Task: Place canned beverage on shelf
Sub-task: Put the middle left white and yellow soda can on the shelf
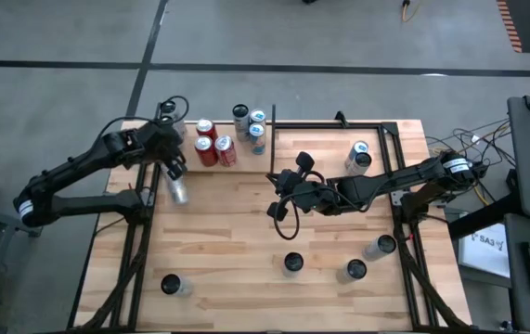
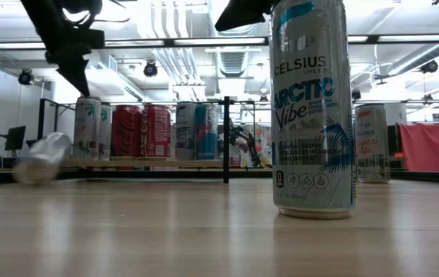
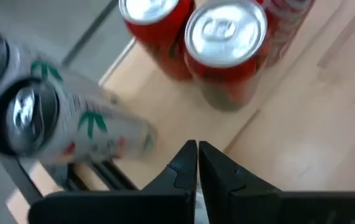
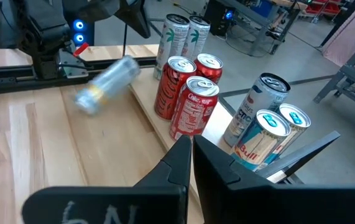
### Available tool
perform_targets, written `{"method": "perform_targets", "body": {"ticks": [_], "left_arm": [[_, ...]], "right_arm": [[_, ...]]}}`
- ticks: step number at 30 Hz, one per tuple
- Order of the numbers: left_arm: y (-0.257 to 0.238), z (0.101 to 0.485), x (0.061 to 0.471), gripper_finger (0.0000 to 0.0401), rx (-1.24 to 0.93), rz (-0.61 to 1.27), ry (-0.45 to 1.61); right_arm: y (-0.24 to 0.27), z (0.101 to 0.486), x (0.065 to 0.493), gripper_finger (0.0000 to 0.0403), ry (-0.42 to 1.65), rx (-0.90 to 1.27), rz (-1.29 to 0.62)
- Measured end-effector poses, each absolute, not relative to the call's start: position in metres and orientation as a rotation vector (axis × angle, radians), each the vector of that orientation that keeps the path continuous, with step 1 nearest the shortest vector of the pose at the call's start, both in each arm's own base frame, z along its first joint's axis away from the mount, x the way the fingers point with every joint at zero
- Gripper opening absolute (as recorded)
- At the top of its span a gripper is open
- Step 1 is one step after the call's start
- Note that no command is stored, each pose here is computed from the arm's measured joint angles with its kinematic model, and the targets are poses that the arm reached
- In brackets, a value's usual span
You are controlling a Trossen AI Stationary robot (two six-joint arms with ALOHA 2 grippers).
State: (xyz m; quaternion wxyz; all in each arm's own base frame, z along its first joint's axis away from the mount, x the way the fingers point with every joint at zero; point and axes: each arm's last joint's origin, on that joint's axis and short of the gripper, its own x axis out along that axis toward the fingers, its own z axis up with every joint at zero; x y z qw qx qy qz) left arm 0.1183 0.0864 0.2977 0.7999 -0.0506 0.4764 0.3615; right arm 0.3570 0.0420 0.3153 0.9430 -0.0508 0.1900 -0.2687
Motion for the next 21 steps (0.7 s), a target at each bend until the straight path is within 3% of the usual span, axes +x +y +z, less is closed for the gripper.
{"method": "perform_targets", "body": {"ticks": [21], "left_arm": [[0.027,0.297,0.113,0.0000,-0.697,0.699,0.916]], "right_arm": [[0.042,0.311,0.356,0.0009,0.427,-0.145,-0.542]]}}
